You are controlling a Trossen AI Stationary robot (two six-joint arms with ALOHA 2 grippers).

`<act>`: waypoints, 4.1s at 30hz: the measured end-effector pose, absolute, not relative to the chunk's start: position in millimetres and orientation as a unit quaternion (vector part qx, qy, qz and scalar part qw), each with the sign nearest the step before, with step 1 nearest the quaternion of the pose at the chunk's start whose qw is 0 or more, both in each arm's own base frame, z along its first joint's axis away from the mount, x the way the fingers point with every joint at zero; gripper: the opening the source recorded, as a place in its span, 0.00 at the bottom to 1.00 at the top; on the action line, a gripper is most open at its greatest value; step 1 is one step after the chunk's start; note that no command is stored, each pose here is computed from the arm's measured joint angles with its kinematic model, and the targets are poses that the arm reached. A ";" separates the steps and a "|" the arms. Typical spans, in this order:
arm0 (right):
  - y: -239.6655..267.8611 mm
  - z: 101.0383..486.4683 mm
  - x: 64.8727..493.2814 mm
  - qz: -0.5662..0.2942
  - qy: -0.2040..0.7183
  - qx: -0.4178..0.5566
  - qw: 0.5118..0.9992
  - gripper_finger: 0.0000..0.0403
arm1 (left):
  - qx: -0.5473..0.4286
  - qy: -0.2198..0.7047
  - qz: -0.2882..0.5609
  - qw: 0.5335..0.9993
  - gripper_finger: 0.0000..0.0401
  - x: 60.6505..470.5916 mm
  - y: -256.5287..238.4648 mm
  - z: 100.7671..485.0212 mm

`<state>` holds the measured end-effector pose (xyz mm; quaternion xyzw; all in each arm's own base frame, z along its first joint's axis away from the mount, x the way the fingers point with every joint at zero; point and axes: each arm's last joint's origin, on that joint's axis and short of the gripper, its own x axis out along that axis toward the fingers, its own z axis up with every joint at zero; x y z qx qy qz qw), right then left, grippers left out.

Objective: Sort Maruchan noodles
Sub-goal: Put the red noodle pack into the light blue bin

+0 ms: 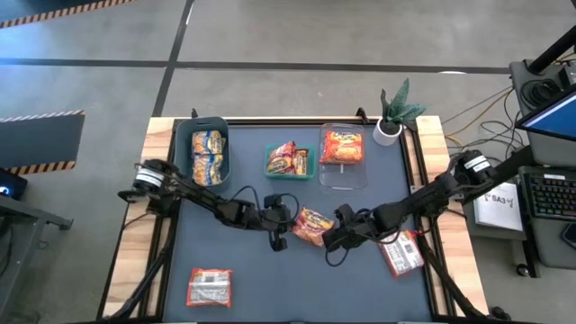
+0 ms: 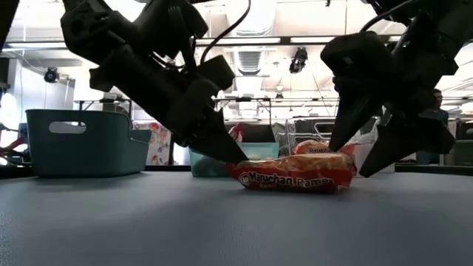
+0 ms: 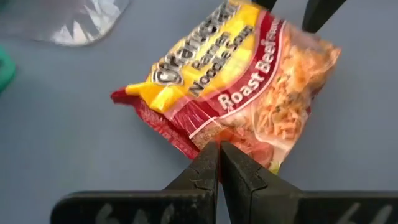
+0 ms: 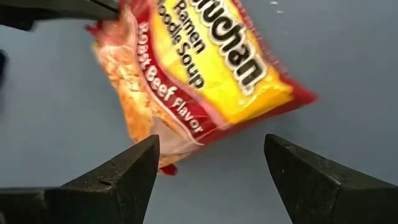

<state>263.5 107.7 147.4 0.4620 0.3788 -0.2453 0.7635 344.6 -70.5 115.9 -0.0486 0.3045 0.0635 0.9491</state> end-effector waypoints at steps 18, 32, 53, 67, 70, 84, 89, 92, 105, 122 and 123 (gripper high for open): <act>106.7 139.5 275.7 -0.247 0.329 0.428 0.805 0.69 | -0.072 0.337 0.081 0.935 0.00 344.1 -70.7 95.3; 101.8 123.1 291.2 -0.241 0.304 0.415 0.823 0.63 | -0.064 0.342 0.079 0.934 0.00 343.4 -70.5 94.6; 100.8 140.0 290.7 -0.214 0.290 0.374 0.854 0.32 | -0.050 0.341 0.075 0.936 0.00 339.0 -69.1 111.4; 94.7 164.6 277.7 -0.215 0.291 0.336 0.870 0.31 | 0.047 0.306 0.122 0.943 0.00 314.9 -47.2 187.5; 91.3 176.8 271.6 -0.224 0.278 0.326 0.876 0.31 | 0.068 0.261 0.131 0.954 0.00 313.5 -32.8 210.1; 77.8 229.8 247.5 -0.236 0.190 0.267 0.915 0.31 | 0.070 0.180 0.242 0.951 0.00 334.3 49.3 206.8; 75.5 233.6 243.9 -0.240 0.188 0.260 0.916 0.31 | 0.071 0.222 0.247 0.941 0.00 345.4 56.5 184.2; 73.4 235.0 242.1 -0.244 0.188 0.259 0.915 0.31 | 0.076 0.254 0.247 0.932 0.00 354.4 60.5 177.8; 67.3 236.0 238.9 -0.258 0.192 0.276 0.906 0.31 | 0.100 0.349 0.306 0.880 0.00 367.2 74.9 182.4; 20.1 234.5 249.3 -0.260 0.229 0.350 0.871 0.31 | 0.080 0.418 0.338 0.839 0.00 341.7 73.2 209.9; 16.0 235.5 250.4 -0.258 0.230 0.354 0.869 0.31 | 0.079 0.421 0.338 0.838 0.00 339.7 73.3 211.6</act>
